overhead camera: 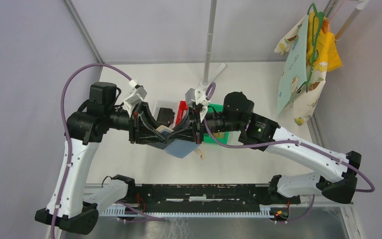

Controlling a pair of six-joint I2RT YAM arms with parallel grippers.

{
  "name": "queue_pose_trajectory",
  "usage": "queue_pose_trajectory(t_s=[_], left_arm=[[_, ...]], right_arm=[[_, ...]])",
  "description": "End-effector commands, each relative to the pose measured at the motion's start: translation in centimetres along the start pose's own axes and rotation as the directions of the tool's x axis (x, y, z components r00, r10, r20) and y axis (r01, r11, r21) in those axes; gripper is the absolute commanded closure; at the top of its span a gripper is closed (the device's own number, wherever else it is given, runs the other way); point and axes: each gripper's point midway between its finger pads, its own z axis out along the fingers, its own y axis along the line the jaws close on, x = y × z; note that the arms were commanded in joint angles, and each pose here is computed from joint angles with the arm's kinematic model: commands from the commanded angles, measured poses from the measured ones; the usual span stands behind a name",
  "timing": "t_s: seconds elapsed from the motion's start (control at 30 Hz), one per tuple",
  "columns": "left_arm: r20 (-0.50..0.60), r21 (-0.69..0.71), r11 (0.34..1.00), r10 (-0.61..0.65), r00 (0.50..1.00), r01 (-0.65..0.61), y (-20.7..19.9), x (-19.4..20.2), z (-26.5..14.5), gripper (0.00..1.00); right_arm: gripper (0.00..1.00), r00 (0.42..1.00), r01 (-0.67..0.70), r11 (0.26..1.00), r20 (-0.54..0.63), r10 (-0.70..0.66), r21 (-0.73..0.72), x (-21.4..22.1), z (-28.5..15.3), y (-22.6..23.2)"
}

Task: Take the credit cards out of the card holder
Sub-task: Remove the credit card from the card holder.

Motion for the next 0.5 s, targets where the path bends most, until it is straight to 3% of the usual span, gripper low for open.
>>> queue_pose_trajectory(t_s=[0.0,0.07,0.13,0.17,0.23,0.3,0.47], left_arm=[[0.027,0.08,0.997,-0.019,0.999,0.017,-1.5,-1.0,0.1,0.68],[0.024,0.071,0.997,-0.021,0.999,0.019,-1.3,-0.9,0.1,0.76],[0.017,0.044,0.999,-0.022,1.0,0.021,-0.9,-0.8,0.1,0.9],[0.013,0.024,0.999,-0.025,1.0,0.025,-0.6,-0.8,0.0,0.96],[0.001,-0.029,0.999,-0.032,0.999,0.032,0.3,-0.7,0.0,0.98],[-0.01,-0.098,0.994,-0.046,0.999,0.045,1.6,-0.6,-0.1,0.98],[0.0,-0.239,0.967,-0.096,0.995,0.093,4.4,-0.6,-0.5,0.98]], right_arm=[[1.0,0.995,0.054,0.998,0.088,-0.053,-0.008,-3.0,-1.1,0.8],[0.99,0.994,0.059,0.998,0.096,-0.057,-0.01,-3.3,-1.3,1.0],[0.89,0.994,0.052,0.999,0.099,-0.052,-0.006,-3.5,-1.4,0.9],[0.82,0.994,0.044,0.999,0.102,-0.044,0.001,-3.7,-1.4,0.8],[0.52,0.993,0.018,0.999,0.113,-0.022,0.035,-4.1,-1.8,0.1],[0.34,0.99,-0.023,0.993,0.141,0.007,0.112,-4.6,-2.6,-1.2],[0.28,0.937,-0.193,0.95,0.334,0.103,0.247,-7.4,-6.9,-3.9]])
